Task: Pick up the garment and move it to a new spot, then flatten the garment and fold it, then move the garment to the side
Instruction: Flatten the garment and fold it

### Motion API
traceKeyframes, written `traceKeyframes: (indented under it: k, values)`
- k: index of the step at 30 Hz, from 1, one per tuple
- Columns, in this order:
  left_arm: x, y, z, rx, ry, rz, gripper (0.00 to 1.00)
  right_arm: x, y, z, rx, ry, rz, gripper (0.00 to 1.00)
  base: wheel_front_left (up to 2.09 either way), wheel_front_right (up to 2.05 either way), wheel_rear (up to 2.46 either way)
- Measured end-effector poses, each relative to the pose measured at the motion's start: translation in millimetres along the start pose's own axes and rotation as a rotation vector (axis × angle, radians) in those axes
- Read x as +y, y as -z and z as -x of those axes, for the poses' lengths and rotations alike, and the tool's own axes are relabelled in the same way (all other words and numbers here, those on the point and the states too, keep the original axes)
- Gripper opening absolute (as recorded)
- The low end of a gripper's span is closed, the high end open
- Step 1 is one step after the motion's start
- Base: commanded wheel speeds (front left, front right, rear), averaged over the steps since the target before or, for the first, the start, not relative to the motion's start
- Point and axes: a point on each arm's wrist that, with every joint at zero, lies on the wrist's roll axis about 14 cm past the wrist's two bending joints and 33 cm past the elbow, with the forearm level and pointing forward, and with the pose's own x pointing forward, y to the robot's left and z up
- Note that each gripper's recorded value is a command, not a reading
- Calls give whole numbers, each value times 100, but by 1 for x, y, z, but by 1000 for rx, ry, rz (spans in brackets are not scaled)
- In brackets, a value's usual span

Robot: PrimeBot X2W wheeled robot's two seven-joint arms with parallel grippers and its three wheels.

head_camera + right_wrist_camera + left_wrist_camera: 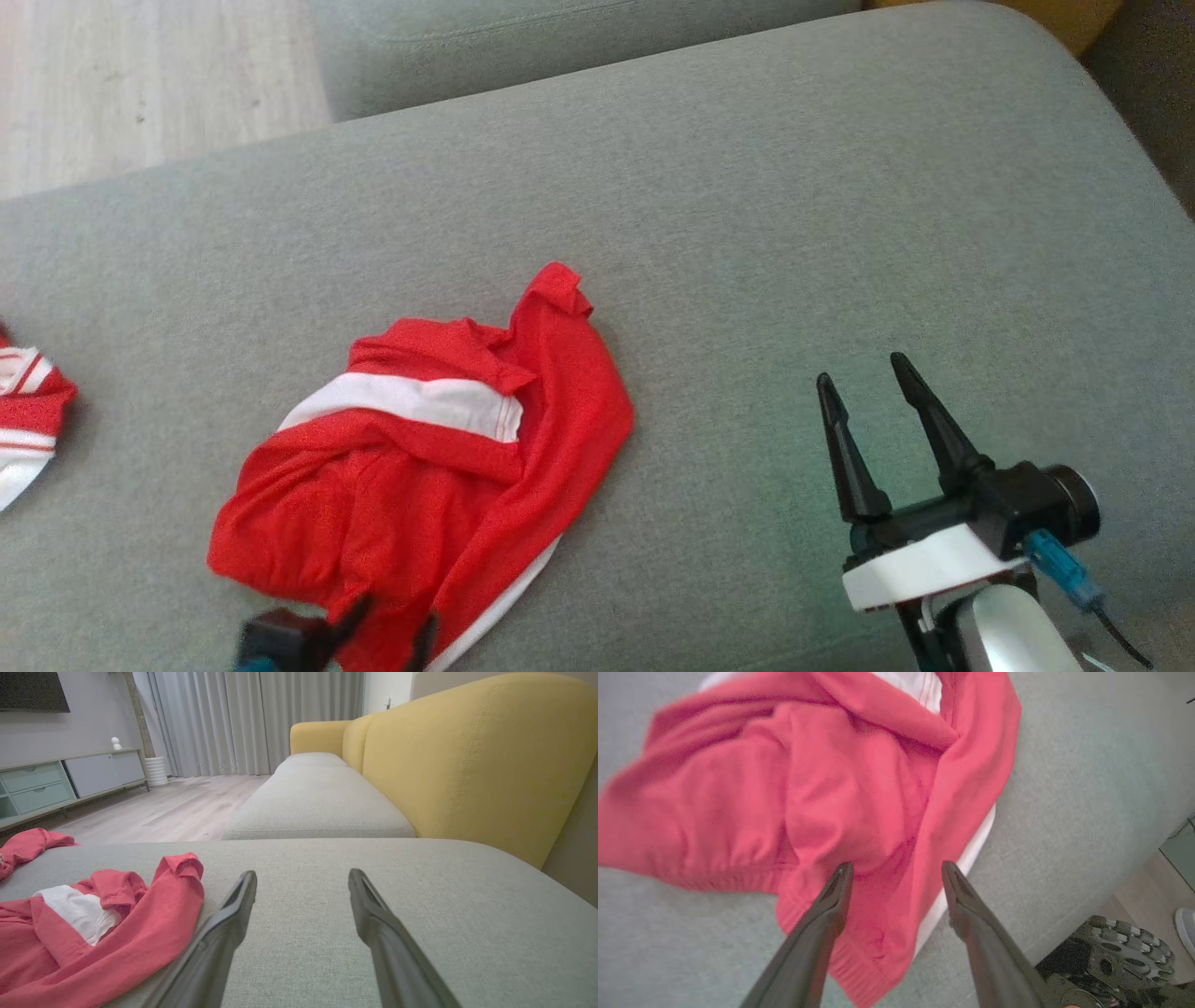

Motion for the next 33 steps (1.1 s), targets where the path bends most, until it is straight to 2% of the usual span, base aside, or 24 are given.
traceKeyframes:
  k: [4, 7, 11, 14, 17, 21, 23, 33]
  values:
    - [-1, -41, 9, -111, 11, -61, 100, -8, -1, 5, -3, 27, 3, 100, 0, 0, 0]
    - [-35, -74, 6, -195, 131, -106, 100, -10, 0, 7, 4, 36, 3, 100, 0, 0, 0]
    - [-88, -111, -20, -264, 292, -237, 100, -9, 4, 6, 16, 34, 0, 100, 0, 0, 0]
    - [-122, -119, -48, -254, 377, -340, 100, -10, 3, 3, 14, 34, -2, 100, 0, 0, 0]
    - [-136, -114, -77, -210, 406, -422, 100, -13, -5, -3, -8, 42, -1, 100, 0, 0, 0]
    - [-130, -103, -105, -151, 378, -506, 100, -22, -8, -2, -14, 68, -2, 100, 0, 0, 0]
    - [-113, -94, -126, -99, 327, -571, 100, -32, -5, 3, -2, 105, -6, 100, 0, 0, 0]
    - [-78, -80, -140, -12, 238, -605, 100, -41, -3, 6, 3, 133, -3, 100, 0, 0, 0]
